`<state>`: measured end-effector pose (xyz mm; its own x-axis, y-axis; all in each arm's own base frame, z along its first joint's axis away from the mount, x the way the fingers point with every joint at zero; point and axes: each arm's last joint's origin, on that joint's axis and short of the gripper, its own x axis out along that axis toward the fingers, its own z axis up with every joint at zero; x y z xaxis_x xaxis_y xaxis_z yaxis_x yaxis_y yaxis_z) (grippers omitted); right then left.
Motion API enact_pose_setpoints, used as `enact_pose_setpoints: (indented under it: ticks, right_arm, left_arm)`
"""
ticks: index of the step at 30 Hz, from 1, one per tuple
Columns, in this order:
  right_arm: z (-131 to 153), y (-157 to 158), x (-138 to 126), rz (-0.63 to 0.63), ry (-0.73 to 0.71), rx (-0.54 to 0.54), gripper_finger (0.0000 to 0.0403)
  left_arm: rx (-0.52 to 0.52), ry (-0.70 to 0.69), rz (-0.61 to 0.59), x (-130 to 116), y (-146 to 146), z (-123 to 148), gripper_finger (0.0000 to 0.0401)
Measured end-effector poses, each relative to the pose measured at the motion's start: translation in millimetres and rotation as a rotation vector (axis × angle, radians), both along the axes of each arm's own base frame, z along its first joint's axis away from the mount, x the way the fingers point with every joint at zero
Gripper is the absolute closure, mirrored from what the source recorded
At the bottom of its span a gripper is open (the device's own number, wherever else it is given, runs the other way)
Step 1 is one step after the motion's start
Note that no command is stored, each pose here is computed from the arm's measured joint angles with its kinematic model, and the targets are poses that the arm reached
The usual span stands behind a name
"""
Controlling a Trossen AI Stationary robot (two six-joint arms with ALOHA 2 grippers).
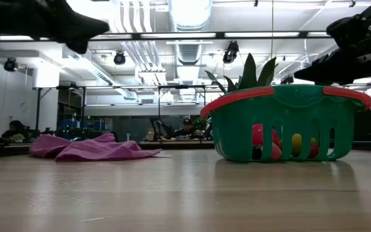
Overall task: Pick and placing Produce into tupperware
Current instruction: Return to Home Position
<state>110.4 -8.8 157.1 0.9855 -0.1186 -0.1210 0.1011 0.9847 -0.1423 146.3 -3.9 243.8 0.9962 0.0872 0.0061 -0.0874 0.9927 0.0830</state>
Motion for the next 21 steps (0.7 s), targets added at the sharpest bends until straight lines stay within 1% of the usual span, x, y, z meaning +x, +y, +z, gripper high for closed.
enact_pose_setpoints:
  ticks: [3, 6, 9, 11, 18, 21]
  right_arm:
    - [0.0, 0.0, 0.0, -0.001, -0.001, 0.007, 0.0394]
    - [0.0, 0.0, 0.0, -0.001, -0.001, 0.007, 0.0394]
    - [0.0, 0.0, 0.0, -0.002, -0.002, 0.014, 0.0394]
    - [0.0, 0.0, 0.0, -0.004, -0.004, 0.032, 0.0394]
    - [-0.1, 0.0, 0.0, -0.010, -0.009, 0.084, 0.0394]
    - [-0.3, 0.0, 0.0, -0.011, -0.007, 0.086, 0.0394]
  left_arm:
    - [-0.041, 0.030, -0.006, -10.2, 0.3, -3.1, 0.0393]
    - [-0.048, 0.046, -0.019, -16.5, 0.2, -8.6, 0.0393]
    - [-0.017, 0.036, -0.031, -23.5, 0.0, -17.8, 0.0394]
    - [0.001, 0.015, -0.014, -31.5, 0.9, -24.0, 0.0398]
    - [-0.030, -0.093, -0.012, -52.6, 2.2, -42.4, 0.0401]
    - [-0.035, -0.042, -0.019, -53.9, 2.1, -53.2, 0.0401]
